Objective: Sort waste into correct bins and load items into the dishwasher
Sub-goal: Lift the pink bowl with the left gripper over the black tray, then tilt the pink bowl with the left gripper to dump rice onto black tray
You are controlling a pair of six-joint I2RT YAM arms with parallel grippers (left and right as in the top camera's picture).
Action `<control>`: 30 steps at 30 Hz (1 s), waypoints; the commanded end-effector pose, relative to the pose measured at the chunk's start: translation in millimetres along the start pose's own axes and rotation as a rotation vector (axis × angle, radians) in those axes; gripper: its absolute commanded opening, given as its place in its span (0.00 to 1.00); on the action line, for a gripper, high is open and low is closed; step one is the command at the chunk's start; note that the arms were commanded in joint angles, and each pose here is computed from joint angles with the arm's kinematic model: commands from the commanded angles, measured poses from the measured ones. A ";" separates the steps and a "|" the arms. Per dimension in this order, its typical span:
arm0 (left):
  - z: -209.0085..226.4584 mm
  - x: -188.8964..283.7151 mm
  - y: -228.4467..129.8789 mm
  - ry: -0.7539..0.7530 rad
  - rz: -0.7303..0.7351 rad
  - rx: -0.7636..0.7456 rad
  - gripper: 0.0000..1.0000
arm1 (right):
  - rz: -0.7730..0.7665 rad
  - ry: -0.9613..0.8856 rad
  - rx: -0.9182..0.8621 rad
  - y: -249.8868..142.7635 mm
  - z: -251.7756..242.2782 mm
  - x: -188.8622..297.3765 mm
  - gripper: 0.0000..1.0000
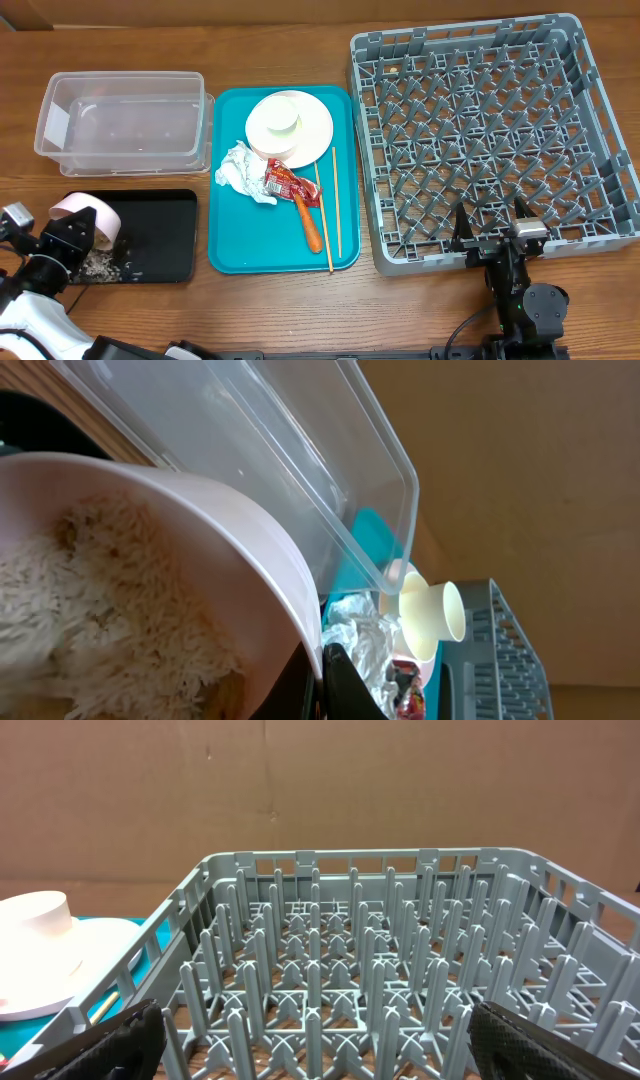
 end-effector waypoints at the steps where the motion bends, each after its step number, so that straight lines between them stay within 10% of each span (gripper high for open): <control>1: 12.0 -0.8 -3.9 0.058 -0.009 0.049 0.04 | -0.007 -0.001 0.000 -1.4 -0.2 -0.1 1.00; 30: -25.9 5.8 -39.5 -0.473 -0.007 -0.265 0.04 | -0.007 -0.001 0.001 -1.4 -0.2 -0.1 1.00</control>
Point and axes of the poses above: each gripper's point midway between its finger pads, its own x axis back along the fingers, its own z axis along the line the jaws close on, y = z × x, the point moved 4 cm from there along x, back along the fingers, and after that the axes turned 7 degrees about x, right-handed, at the moved point
